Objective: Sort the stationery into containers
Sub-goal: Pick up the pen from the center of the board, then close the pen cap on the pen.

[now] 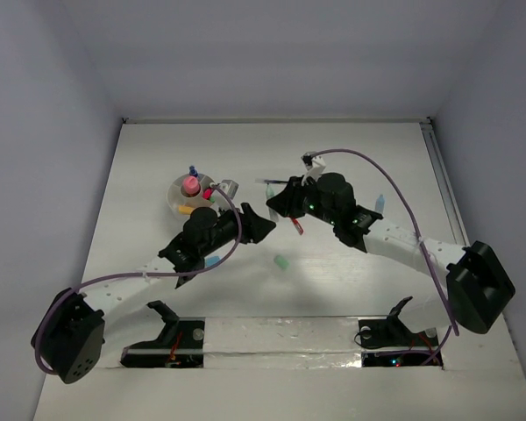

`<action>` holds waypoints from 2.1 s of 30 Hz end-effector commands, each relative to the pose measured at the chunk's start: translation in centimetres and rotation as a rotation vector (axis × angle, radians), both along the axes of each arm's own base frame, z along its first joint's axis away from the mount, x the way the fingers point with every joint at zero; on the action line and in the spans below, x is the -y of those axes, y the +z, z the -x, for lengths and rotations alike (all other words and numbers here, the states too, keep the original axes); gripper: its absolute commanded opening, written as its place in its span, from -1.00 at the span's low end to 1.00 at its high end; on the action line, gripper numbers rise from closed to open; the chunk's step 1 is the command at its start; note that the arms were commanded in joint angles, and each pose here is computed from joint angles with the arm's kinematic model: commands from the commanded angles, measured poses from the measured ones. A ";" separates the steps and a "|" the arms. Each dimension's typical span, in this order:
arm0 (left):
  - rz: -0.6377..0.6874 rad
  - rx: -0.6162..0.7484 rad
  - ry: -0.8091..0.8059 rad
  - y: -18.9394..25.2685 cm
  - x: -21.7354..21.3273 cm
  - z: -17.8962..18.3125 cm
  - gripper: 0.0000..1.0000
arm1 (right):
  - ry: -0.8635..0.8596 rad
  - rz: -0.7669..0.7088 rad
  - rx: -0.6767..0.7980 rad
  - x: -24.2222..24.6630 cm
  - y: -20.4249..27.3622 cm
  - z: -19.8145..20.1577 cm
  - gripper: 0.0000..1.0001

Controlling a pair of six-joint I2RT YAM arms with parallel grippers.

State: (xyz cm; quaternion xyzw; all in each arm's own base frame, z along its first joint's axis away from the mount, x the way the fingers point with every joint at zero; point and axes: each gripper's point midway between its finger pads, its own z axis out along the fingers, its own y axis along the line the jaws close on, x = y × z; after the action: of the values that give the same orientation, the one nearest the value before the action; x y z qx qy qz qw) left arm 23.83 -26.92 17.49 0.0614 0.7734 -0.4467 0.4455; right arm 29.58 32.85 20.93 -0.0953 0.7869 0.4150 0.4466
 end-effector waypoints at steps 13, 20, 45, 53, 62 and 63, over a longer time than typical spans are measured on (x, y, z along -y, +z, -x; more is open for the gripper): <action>0.067 0.146 0.081 4.7 0.6 -2.0 -0.29 | 0.074 -0.092 0.016 -2.8 1.2 2.1 -1.00; 0.066 0.150 0.093 4.6 0.6 -2.1 -0.45 | 0.118 -0.172 -0.012 -4.1 1.9 3.6 -1.00; 0.060 0.273 0.047 6.8 -2.5 2.0 -1.00 | 0.080 0.217 0.060 4.1 0.2 6.8 0.30; 0.154 0.325 -0.048 9.9 -2.6 4.9 -1.00 | 0.187 0.335 -0.051 5.2 -3.0 7.7 -0.97; 0.161 0.327 -0.034 11.2 -3.7 5.8 -1.00 | 0.370 0.415 -0.191 2.4 -8.4 8.2 0.00; 0.162 0.329 -0.033 11.3 -3.8 5.8 -1.00 | 0.379 0.435 -0.207 2.4 -8.9 8.2 0.08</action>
State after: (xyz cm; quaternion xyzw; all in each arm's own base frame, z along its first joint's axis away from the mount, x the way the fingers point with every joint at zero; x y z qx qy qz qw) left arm 18.44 -23.61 25.40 0.1106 0.6823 -0.4823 0.5382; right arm 21.11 28.96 10.61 -0.2605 0.8823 0.2999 0.2524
